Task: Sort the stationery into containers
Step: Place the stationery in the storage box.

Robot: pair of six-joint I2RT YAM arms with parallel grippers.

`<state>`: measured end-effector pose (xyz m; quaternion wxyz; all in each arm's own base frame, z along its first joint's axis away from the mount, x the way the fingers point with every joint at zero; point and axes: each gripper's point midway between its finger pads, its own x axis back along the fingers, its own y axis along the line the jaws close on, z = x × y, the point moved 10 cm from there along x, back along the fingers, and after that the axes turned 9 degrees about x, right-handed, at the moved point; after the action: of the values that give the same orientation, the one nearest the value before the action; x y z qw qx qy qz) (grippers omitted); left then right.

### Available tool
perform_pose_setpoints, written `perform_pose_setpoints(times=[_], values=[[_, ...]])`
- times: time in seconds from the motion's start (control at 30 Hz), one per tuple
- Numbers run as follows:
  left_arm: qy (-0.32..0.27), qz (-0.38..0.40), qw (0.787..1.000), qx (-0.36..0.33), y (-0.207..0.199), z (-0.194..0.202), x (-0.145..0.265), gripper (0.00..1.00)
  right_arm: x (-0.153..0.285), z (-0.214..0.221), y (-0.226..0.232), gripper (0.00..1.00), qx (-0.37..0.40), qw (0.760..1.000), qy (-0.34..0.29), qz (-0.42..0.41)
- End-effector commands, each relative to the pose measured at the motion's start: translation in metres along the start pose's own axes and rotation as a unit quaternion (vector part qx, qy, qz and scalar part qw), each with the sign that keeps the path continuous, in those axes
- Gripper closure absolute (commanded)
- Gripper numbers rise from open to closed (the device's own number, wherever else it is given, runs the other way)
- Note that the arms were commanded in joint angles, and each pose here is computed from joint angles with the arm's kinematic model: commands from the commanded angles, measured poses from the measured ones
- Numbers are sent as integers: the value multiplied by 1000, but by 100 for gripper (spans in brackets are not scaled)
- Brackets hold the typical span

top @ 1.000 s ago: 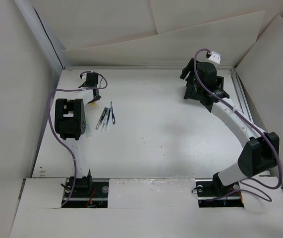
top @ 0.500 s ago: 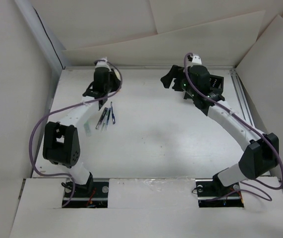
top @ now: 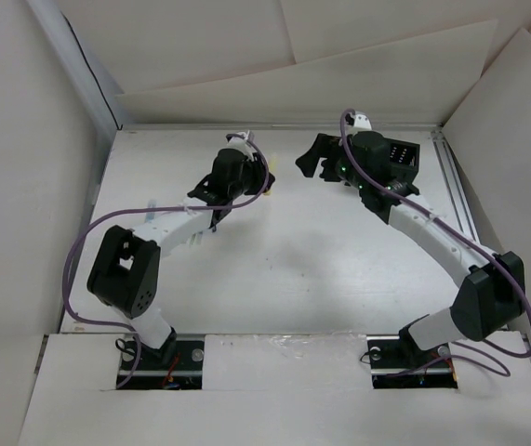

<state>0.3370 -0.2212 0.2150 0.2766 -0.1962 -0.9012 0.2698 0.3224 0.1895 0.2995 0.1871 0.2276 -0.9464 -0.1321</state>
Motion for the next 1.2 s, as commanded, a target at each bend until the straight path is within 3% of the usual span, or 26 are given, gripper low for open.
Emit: perform_pose_setpoints(times=[0.0,0.3,0.57,0.8,0.97,1.1,1.17], values=[[-27,57,998,8,-13,-11,10,94,9,-9,9,12,-6,999,-21,-23],[-20,108,994,2,-14,-1,24,94,-4,3,5,3,-18,999,6,-37],[-10,158,987,-4,-29,5,31,92,-17,10,4,4,-39,997,14,-59],[-1,149,988,-46,-55,22,29,92,-34,20,-3,11,-48,997,37,-56],[5,150,988,-41,-53,26,24,92,-39,23,-5,22,-53,997,40,-49],[2,147,988,-41,-53,25,24,92,-42,26,-11,41,-55,997,41,-39],[2,147,988,-41,-53,25,24,92,-43,28,-12,56,-55,997,40,-39]])
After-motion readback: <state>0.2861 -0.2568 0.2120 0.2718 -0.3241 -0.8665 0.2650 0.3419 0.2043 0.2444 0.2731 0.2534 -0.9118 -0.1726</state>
